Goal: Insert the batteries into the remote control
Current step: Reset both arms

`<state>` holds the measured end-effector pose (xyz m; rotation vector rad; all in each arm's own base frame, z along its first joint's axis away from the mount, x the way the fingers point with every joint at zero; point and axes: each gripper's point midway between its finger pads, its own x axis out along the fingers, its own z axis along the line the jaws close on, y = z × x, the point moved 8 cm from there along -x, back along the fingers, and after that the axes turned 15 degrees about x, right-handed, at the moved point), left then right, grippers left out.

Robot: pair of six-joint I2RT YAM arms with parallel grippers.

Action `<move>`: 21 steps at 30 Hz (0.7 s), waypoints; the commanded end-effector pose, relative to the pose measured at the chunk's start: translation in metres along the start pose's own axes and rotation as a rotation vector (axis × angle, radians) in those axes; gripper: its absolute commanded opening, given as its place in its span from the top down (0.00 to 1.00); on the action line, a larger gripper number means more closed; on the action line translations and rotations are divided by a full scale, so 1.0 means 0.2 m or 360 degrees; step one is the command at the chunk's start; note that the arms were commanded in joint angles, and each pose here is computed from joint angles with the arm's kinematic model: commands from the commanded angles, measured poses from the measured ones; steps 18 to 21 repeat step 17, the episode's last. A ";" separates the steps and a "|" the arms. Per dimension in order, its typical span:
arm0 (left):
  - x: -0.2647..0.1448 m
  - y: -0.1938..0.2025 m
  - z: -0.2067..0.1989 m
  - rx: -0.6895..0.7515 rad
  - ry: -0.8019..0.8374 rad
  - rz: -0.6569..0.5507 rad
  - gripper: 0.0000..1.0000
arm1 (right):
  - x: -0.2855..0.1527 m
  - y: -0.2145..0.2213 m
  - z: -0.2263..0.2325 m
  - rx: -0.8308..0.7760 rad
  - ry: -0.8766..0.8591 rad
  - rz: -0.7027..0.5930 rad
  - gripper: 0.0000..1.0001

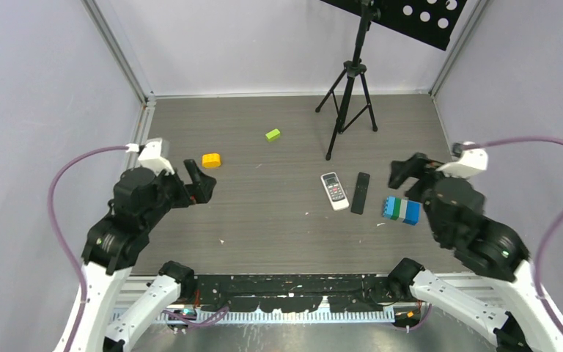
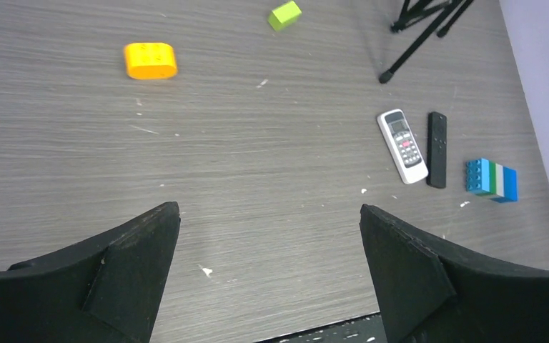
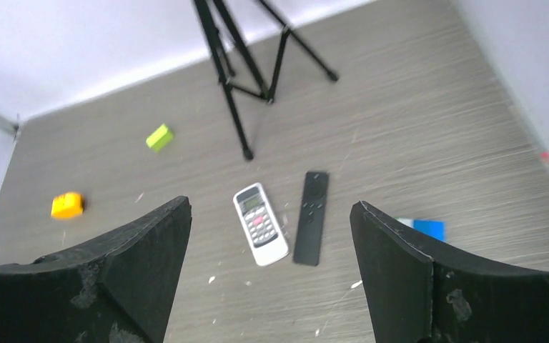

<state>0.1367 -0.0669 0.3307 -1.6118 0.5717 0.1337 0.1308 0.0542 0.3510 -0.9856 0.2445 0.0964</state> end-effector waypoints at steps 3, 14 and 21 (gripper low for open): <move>-0.24 0.01 0.10 0.0099 -0.0210 -0.0105 0.00 | -0.26 -0.31 -0.23 -0.0044 0.0237 -0.0321 0.13; -0.49 0.05 0.11 0.0094 -0.0152 -0.0211 0.00 | -0.53 -0.50 -0.46 0.0008 0.0231 -0.0538 0.12; -0.53 0.06 0.11 0.0087 -0.0153 -0.0219 0.00 | -0.56 -0.52 -0.49 0.0041 0.0205 -0.0560 0.12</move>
